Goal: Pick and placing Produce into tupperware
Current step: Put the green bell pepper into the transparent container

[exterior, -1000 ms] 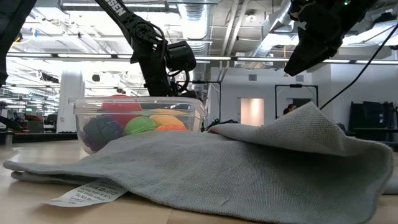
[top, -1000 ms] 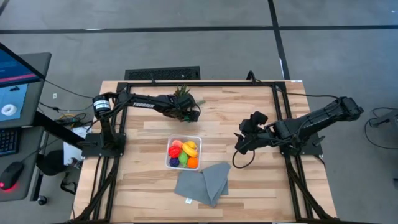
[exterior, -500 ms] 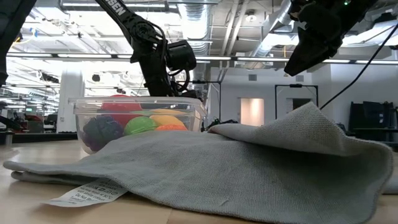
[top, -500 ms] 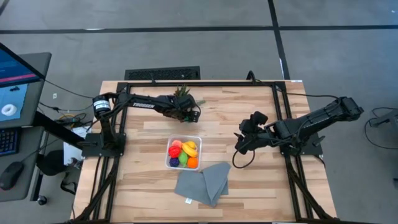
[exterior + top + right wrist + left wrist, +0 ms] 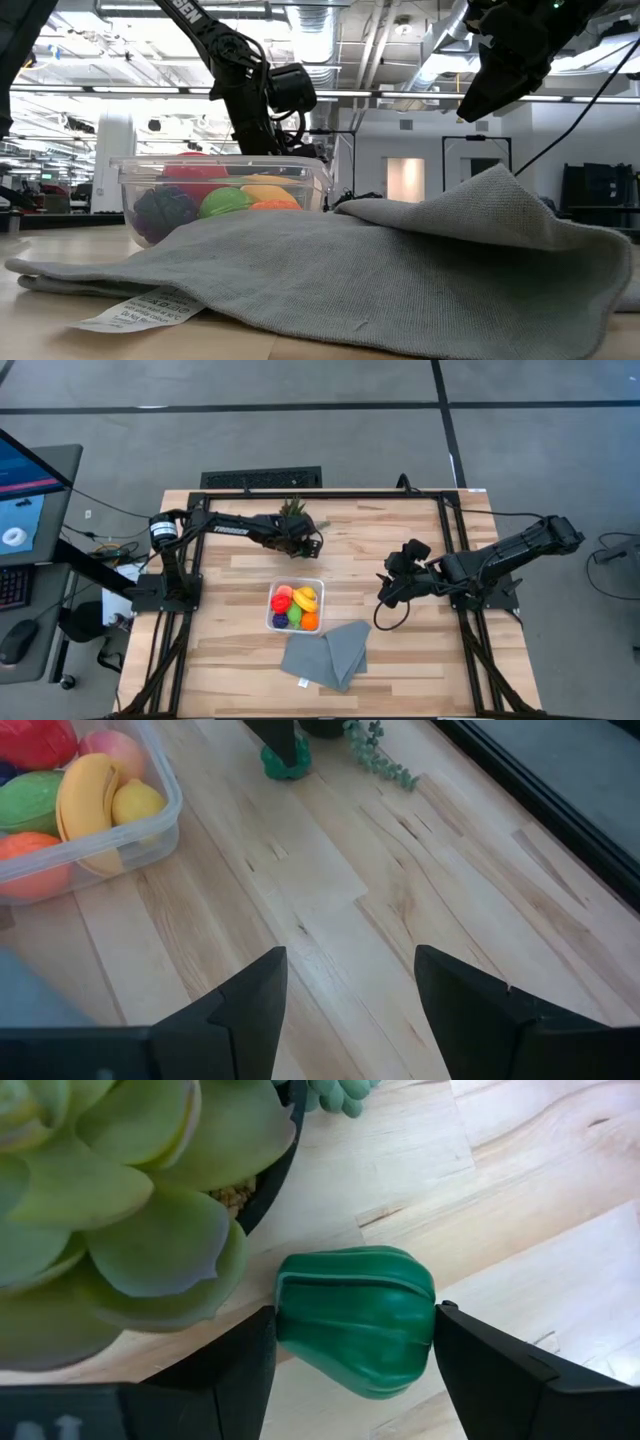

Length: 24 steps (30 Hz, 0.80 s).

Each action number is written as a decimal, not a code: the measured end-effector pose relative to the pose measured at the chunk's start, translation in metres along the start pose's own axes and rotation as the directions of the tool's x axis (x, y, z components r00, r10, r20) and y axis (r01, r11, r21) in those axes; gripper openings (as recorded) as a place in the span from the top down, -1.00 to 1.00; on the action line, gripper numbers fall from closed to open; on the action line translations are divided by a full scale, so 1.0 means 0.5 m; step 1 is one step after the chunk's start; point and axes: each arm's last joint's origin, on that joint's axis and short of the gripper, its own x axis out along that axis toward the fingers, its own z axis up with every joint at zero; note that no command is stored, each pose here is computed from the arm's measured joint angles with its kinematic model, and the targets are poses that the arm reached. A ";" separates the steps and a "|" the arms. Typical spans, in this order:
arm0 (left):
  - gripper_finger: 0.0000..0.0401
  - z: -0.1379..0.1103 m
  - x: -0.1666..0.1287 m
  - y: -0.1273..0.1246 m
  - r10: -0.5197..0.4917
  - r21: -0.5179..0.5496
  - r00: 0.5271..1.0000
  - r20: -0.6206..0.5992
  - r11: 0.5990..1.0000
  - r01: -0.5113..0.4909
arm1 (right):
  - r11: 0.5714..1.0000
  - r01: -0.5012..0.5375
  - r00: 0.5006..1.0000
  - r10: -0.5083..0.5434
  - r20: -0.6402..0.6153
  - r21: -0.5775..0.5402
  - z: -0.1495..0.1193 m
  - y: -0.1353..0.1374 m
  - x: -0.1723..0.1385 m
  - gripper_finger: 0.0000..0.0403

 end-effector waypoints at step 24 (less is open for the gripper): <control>0.00 -0.018 -0.035 -0.011 -0.018 0.057 0.999 -0.028 0.998 0.020 | 1.000 -0.019 1.000 0.019 -0.014 0.007 -0.001 0.001 0.000 -0.22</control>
